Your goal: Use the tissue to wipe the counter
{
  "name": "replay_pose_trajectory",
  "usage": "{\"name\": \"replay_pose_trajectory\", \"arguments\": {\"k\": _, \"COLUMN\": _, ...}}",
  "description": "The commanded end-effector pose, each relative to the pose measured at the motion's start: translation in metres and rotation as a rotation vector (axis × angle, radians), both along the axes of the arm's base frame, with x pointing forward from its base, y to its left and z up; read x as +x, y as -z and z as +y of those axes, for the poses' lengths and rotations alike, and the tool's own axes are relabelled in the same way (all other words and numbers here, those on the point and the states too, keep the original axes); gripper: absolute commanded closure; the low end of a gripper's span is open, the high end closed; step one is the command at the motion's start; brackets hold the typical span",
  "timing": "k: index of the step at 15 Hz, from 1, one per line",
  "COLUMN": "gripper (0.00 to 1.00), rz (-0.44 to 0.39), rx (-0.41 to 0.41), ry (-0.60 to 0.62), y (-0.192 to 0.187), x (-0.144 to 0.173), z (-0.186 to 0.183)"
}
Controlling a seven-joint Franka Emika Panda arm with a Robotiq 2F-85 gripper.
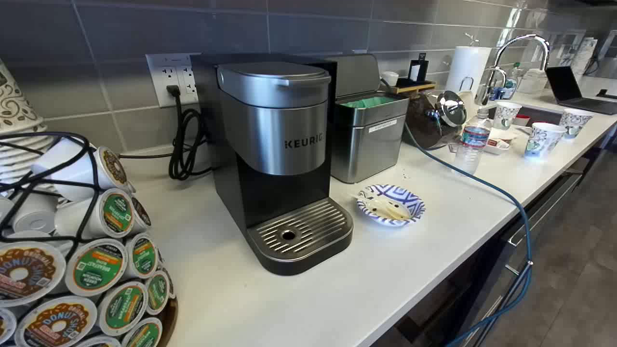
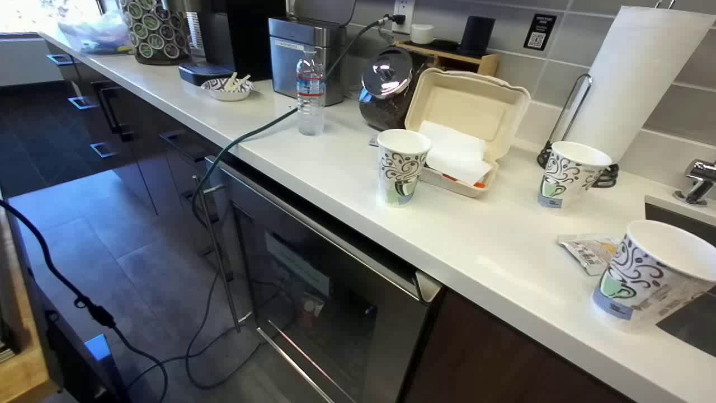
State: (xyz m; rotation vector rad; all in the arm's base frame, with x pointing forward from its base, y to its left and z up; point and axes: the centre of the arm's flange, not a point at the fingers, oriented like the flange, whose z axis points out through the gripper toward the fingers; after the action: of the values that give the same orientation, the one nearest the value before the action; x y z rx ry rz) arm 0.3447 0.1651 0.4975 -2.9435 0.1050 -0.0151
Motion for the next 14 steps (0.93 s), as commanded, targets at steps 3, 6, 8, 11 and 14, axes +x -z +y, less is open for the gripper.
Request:
{"name": "replay_pose_trajectory", "arguments": {"k": 3, "gripper": 0.0, "rz": -0.014, "rx": -0.013, "ry": 0.156, "y": -0.003, "x": -0.012, "z": -0.037}}
{"name": "replay_pose_trajectory", "arguments": {"k": 6, "gripper": 0.0, "rz": -0.007, "rx": -0.015, "ry": 0.315, "y": -0.004, "x": -0.031, "z": -0.108}}
{"name": "replay_pose_trajectory", "arguments": {"k": 8, "gripper": 0.0, "rz": 0.004, "rx": -0.03, "ry": 0.419, "y": -0.005, "x": -0.044, "z": -0.156}}
{"name": "replay_pose_trajectory", "arguments": {"k": 11, "gripper": 0.0, "rz": 0.018, "rx": -0.061, "ry": 0.584, "y": -0.012, "x": -0.067, "z": -0.235}}
{"name": "replay_pose_trajectory", "arguments": {"k": 14, "gripper": 0.0, "rz": -0.012, "rx": -0.099, "ry": 0.769, "y": -0.032, "x": -0.073, "z": -0.309}}
